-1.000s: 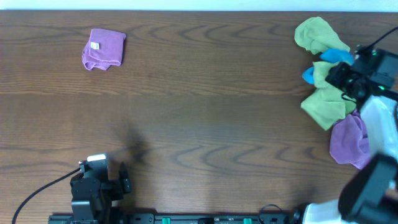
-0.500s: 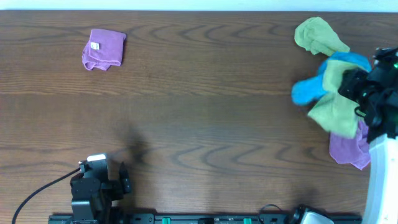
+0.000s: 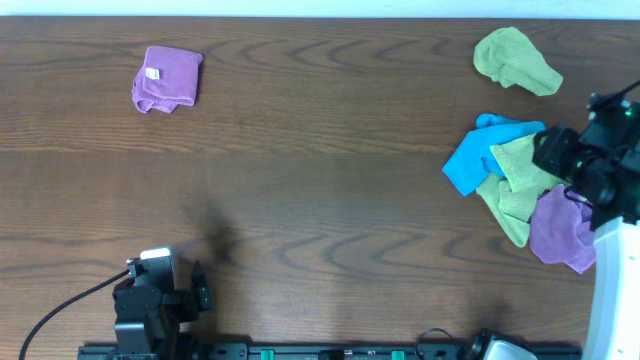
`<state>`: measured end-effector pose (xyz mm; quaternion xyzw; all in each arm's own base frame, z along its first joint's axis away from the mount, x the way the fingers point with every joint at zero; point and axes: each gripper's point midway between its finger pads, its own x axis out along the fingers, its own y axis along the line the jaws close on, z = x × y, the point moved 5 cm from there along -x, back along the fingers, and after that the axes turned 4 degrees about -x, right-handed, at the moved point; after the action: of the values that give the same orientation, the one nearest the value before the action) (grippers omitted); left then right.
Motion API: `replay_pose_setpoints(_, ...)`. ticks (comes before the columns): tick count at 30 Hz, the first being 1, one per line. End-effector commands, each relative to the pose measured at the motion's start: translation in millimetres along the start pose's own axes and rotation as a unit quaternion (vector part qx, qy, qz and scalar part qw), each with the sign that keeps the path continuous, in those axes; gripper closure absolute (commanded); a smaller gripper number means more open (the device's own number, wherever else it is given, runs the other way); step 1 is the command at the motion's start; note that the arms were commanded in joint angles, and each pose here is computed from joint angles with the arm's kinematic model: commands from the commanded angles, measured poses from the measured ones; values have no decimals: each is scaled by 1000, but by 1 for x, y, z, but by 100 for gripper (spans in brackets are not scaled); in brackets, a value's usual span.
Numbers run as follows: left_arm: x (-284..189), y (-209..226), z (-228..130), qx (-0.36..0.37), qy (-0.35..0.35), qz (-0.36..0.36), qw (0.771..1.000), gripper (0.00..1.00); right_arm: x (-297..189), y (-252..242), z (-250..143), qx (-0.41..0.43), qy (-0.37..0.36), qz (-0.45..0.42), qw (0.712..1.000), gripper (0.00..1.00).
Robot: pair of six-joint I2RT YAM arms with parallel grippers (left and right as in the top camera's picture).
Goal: Fold the cloth
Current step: 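Reach the right gripper into the cloth pile and grasp the green cloth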
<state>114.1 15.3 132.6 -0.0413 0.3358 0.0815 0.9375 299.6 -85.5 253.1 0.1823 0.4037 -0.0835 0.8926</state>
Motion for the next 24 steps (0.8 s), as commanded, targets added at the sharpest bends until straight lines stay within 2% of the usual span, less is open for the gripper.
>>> replay_pose_setpoints(1,1,2,-2,11,2,8,1000,5,12,-7,-8,13,39,-25,999,45)
replay_pose_setpoints(3,1,2,-2,11,2,8,1000,5,25,-21,-22,72,84,-72,991,38)
replay_pose_setpoints(8,1,2,-2,11,2,8,1000,5,64,-32,-29,88,125,-81,985,30)
replay_pose_setpoints(14,1,2,-2,11,2,8,1000,5,115,-50,-50,95,189,-103,972,29)
replay_pose_setpoints(15,1,2,-2,11,2,8,1000,5,121,-51,-50,95,189,-103,972,33)
replay_pose_setpoints(17,1,2,-2,11,2,8,1000,5,129,-53,-49,94,184,-102,973,62)
replay_pose_setpoints(20,1,2,-2,11,2,8,1000,5,131,-53,-43,89,169,-99,977,97)
replay_pose_setpoints(24,1,2,-2,11,2,8,1000,5,125,-51,-42,87,167,-98,977,99)
